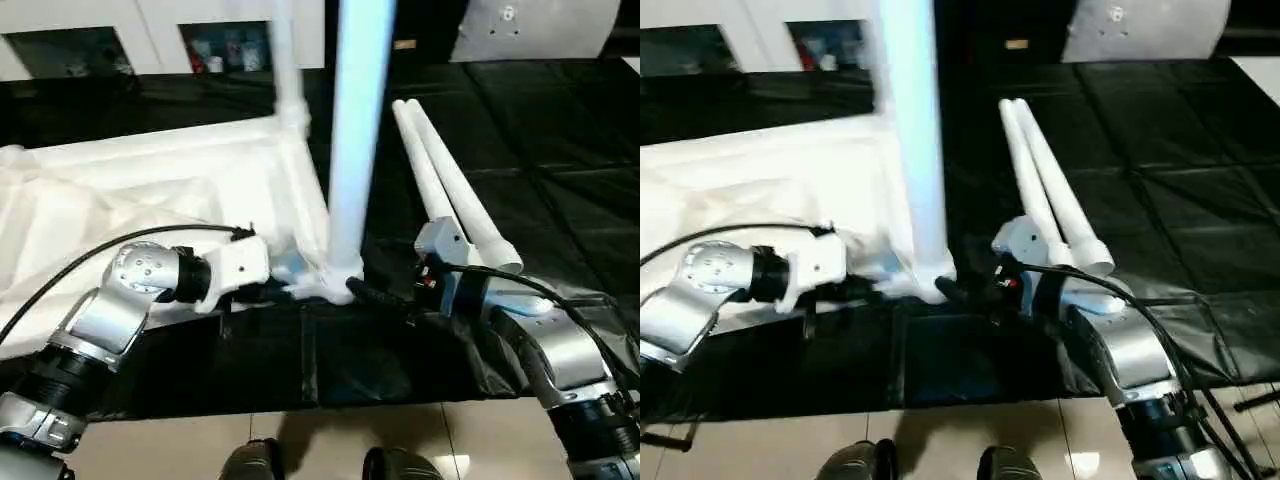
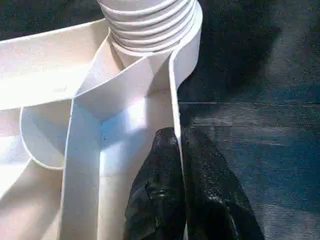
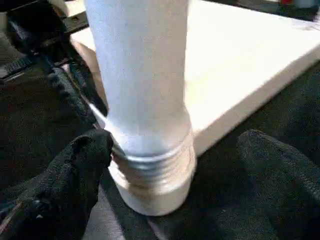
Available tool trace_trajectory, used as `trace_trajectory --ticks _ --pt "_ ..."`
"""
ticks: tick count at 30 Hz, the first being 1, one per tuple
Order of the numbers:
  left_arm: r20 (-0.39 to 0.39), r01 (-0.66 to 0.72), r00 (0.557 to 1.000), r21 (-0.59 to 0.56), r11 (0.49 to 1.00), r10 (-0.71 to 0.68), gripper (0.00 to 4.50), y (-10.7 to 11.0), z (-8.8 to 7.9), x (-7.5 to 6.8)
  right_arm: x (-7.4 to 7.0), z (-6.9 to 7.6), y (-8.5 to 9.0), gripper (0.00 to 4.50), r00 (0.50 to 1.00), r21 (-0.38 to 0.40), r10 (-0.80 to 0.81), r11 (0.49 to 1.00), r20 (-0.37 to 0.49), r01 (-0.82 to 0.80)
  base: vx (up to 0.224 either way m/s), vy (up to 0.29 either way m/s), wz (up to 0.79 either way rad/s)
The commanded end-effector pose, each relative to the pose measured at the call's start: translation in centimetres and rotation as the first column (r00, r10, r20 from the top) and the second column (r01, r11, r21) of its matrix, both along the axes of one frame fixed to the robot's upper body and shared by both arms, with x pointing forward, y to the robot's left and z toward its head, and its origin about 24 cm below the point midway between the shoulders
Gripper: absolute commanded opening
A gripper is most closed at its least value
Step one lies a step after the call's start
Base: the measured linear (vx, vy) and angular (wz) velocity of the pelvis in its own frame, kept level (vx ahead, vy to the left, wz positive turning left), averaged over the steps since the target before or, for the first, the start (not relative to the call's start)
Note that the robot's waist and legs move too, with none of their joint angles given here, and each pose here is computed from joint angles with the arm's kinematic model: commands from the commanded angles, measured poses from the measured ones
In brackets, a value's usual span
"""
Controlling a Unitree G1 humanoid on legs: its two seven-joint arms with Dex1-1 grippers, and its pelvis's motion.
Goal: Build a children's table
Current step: Rotate leg to tighten
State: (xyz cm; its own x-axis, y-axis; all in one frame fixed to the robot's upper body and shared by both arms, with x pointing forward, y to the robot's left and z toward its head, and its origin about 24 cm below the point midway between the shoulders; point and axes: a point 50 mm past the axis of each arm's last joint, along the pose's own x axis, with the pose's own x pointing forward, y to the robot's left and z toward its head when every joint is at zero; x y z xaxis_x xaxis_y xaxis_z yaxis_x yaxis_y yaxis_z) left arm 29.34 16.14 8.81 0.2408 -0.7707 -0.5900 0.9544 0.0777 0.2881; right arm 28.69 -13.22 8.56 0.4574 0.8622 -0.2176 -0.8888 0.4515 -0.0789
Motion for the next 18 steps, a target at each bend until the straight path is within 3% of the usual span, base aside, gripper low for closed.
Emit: trace_trajectory --ticks 1,5,6,8,18 --pt "-0.072 0.094 0.993 0.06 0.994 -0.089 0.0 -0.8 -1.7 -1.1 0.0 0.2 0.5 4.49 0.998 -0.024 0.055 0.998 0.009 -0.055 0.0 0.0 0.0" --pt "-0.073 0.113 0.991 0.052 0.992 -0.109 0.0 -1.0 -1.6 -1.1 -0.1 -0.2 1.0 4.49 0.992 -0.04 0.121 0.992 -0.019 -0.122 0.0 0.0 0.0" --pt "-0.073 0.114 0.991 0.052 0.992 -0.11 0.0 -1.0 -1.6 -1.1 -0.1 -0.3 1.0 4.21 0.992 -0.039 0.122 0.992 -0.02 -0.123 0.0 0.0 0.0" --pt "-0.075 0.124 0.99 0.049 0.991 -0.12 0.0 -1.1 -1.6 -1.2 0.2 -0.4 1.3 4.21 0.991 -0.017 0.124 0.992 -0.039 -0.125 0.0 0.0 0.0" --pt "-0.084 0.135 0.988 0.053 0.989 -0.131 0.0 -1.0 -1.7 -1.4 0.1 -0.5 1.9 3.39 0.984 0.006 0.172 0.985 -0.054 -0.172 0.0 0.0 0.0"
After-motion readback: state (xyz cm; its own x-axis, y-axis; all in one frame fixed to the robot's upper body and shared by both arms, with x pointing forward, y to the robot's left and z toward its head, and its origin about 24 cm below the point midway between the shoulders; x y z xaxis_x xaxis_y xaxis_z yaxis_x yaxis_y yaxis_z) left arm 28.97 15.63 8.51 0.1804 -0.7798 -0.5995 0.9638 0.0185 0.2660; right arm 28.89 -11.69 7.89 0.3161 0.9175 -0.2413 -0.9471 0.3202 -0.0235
